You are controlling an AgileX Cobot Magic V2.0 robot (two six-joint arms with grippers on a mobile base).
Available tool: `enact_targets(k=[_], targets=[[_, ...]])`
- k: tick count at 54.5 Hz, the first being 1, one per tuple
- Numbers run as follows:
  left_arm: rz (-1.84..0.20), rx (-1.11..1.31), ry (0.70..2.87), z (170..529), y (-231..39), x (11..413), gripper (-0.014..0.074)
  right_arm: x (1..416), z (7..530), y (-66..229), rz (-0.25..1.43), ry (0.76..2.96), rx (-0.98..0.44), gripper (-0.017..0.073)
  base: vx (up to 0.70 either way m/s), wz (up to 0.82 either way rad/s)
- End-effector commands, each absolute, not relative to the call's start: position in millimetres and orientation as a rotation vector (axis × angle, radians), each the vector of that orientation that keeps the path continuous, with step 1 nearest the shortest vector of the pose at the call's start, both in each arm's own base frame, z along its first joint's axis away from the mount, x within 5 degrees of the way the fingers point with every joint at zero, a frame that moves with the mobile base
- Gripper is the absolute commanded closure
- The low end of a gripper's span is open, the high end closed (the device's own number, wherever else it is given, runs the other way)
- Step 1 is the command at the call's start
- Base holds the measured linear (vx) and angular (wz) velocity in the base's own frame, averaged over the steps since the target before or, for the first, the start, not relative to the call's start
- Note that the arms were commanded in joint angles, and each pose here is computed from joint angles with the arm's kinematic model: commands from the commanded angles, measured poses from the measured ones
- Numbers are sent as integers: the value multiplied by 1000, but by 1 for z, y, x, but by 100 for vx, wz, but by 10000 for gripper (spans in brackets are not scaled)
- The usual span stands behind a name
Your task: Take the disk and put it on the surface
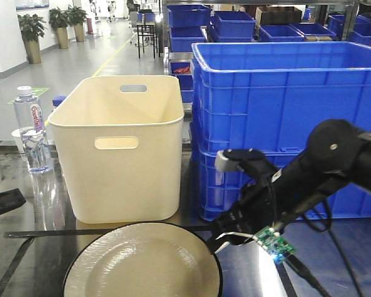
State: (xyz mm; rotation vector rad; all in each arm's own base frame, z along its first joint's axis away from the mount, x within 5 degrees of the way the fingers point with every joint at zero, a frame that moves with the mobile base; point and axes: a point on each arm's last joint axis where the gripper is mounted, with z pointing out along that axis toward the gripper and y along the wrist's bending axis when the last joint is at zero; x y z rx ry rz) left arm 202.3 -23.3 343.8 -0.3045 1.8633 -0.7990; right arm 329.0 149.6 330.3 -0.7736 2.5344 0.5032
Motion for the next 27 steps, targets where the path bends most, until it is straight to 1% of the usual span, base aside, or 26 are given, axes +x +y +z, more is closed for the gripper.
enact_targets(k=[1,5,10,16,20,27], targets=[[-763,-256,1807,358,-22,201,40,316,371,138,419,2381,-770,105,0,0],[-669,-152,1824,356,-22,201,62,308,384,134,401,2337,-765,106,0,0],[-600,-62,1840,355,-22,200,127,299,396,131,401,2299,-759,108,0,0],[-556,15,1844,357,-24,193,251,290,407,129,408,2263,-754,111,0,0],[-506,53,1834,360,-23,186,356,286,411,128,414,2250,-751,111,0,0],[-457,60,1774,370,-22,174,518,285,412,128,416,2246,-750,111,0,0]])
